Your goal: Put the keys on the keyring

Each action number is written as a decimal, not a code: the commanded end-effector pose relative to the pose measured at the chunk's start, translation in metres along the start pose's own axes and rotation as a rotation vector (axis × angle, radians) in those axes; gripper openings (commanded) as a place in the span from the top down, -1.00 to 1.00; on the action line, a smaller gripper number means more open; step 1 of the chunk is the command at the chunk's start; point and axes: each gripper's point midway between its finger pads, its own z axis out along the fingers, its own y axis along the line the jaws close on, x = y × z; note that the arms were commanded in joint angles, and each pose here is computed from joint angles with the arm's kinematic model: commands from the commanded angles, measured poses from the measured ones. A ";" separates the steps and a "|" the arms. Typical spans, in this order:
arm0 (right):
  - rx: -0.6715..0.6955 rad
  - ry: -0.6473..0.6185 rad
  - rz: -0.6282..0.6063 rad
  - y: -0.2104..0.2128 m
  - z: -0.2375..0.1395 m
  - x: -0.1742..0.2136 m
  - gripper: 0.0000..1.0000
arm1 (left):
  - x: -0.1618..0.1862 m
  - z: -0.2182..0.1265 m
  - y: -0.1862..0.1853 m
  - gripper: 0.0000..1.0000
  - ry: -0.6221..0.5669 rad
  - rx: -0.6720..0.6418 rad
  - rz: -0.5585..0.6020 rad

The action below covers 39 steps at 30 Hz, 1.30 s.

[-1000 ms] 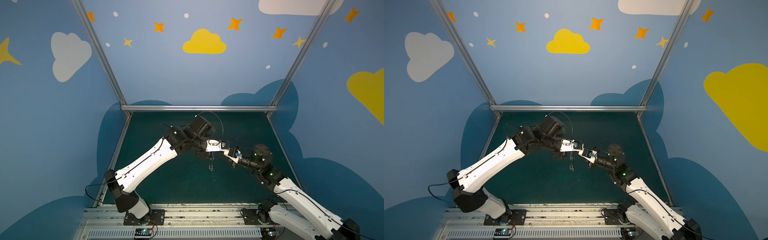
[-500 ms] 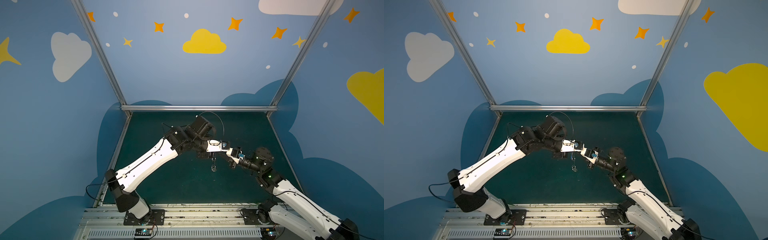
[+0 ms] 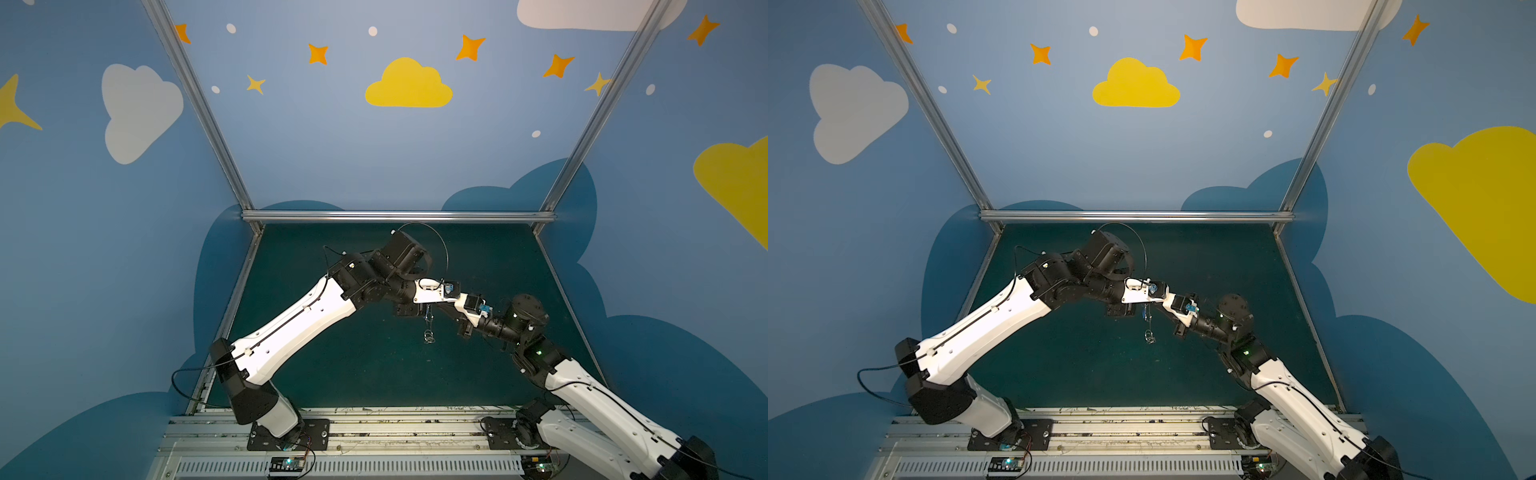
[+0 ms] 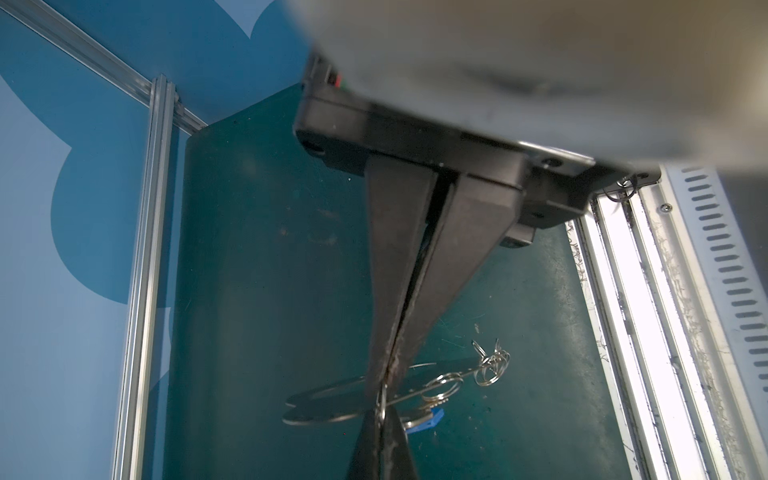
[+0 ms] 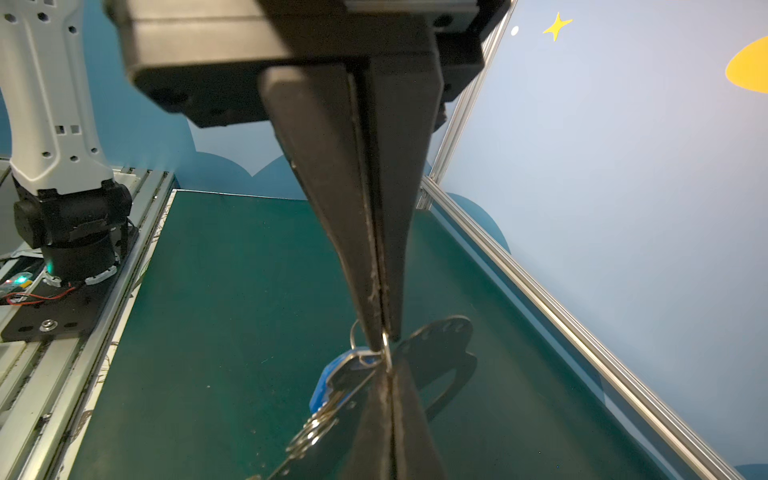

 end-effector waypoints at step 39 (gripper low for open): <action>-0.027 -0.191 0.113 -0.006 0.006 -0.047 1.00 | -0.005 -0.029 0.010 0.66 -0.545 -0.054 -0.300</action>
